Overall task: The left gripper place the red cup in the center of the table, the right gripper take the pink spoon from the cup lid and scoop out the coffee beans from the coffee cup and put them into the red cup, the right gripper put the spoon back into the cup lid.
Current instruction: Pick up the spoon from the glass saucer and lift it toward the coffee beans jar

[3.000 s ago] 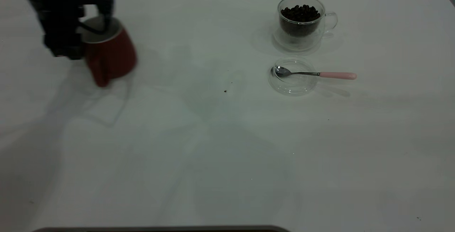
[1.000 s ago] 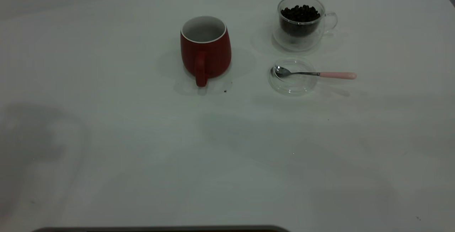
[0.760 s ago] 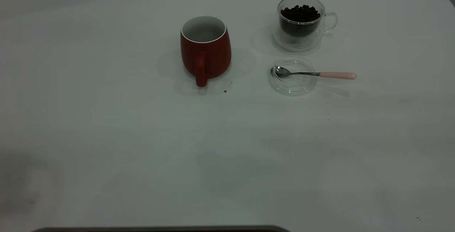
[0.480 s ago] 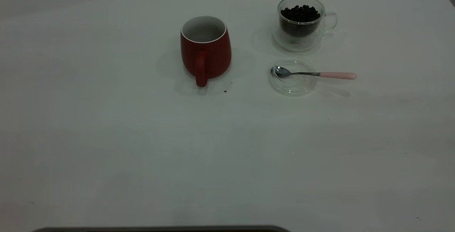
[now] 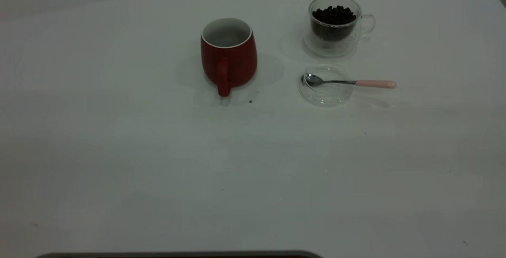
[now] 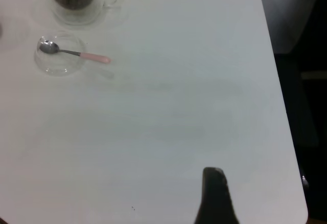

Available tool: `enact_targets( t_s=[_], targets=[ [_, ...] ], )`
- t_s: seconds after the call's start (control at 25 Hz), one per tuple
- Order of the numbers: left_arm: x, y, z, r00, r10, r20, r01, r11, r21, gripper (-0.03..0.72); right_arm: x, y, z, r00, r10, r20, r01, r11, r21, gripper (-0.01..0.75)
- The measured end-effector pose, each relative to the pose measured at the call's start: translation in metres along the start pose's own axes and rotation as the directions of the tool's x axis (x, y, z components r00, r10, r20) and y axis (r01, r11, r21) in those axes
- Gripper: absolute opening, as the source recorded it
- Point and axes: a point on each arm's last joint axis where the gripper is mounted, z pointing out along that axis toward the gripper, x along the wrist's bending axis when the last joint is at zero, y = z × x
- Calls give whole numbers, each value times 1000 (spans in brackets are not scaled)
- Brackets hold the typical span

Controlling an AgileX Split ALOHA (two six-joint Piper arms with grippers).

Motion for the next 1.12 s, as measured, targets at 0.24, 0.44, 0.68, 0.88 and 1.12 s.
enact_targets(
  t_s=[0.24,0.44,0.68,0.88,1.12],
  targets=[
    [-3,-17,21,999,36,31,-37,998,59,588,0,0,0,1000,0,0,0,1000,0,575],
    [-3,-21,31,999,36,34,-39,996,76,588,0,0,0,1000,0,0,0,1000,0,575],
    [-3,-21,31,999,37,34,-40,997,72,588,0,0,0,1000,0,0,0,1000,0,575],
    [-3,-23,29,999,30,23,-31,998,48,588,0,0,0,1000,0,0,0,1000,0,575],
    [-5,-31,21,997,-45,-68,42,998,-39,588,0,0,0,1000,0,0,0,1000,0,575]
  ],
)
